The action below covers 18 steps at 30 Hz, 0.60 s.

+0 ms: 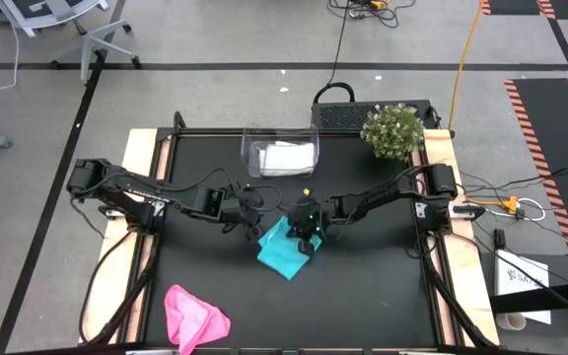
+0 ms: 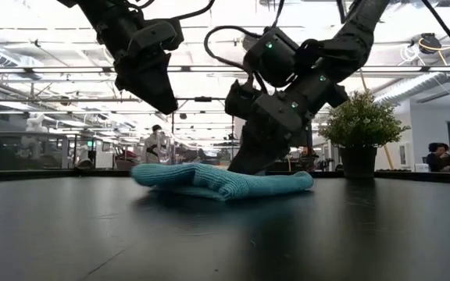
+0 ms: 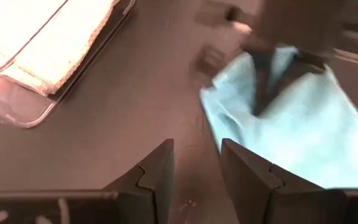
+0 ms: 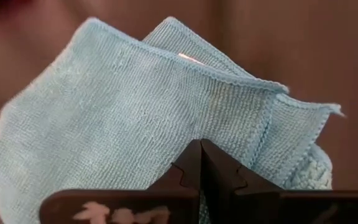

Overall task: Fold microfiber towels
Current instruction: Fold the blue microfiber towel

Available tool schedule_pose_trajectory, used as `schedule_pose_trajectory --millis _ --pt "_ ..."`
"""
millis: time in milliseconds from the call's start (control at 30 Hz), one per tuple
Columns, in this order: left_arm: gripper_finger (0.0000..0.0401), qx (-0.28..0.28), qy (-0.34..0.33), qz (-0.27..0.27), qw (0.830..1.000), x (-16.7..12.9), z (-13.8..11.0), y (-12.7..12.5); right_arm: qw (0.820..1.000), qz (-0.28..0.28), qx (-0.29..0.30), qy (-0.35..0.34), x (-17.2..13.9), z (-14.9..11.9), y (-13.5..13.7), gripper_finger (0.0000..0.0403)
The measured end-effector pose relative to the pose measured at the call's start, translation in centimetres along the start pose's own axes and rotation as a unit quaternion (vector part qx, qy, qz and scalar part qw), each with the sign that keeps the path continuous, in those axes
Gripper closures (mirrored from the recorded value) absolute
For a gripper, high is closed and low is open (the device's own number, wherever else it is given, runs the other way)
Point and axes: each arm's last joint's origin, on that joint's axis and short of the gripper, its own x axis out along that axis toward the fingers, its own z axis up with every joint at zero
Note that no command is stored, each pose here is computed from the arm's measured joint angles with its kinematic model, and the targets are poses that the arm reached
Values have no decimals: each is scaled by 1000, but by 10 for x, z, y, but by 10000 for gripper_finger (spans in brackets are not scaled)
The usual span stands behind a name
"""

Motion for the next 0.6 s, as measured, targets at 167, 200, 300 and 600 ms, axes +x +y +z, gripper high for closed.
schedule_pose_trajectory --millis 167,200,300,600 --pt "265 -5 0 0 1000 0 0 0 998 -39 18 35 -15 0 -20 403" --pt "265 -6 1 0 1000 0 0 0 998 -44 22 40 -18 0 -22 403" --pt "265 -51 7 3 999 0 -1 1 996 -65 28 46 -29 3 -26 403" --pt "265 -269 14 24 963 5 -13 4 992 -125 0 -32 -87 34 -14 403"
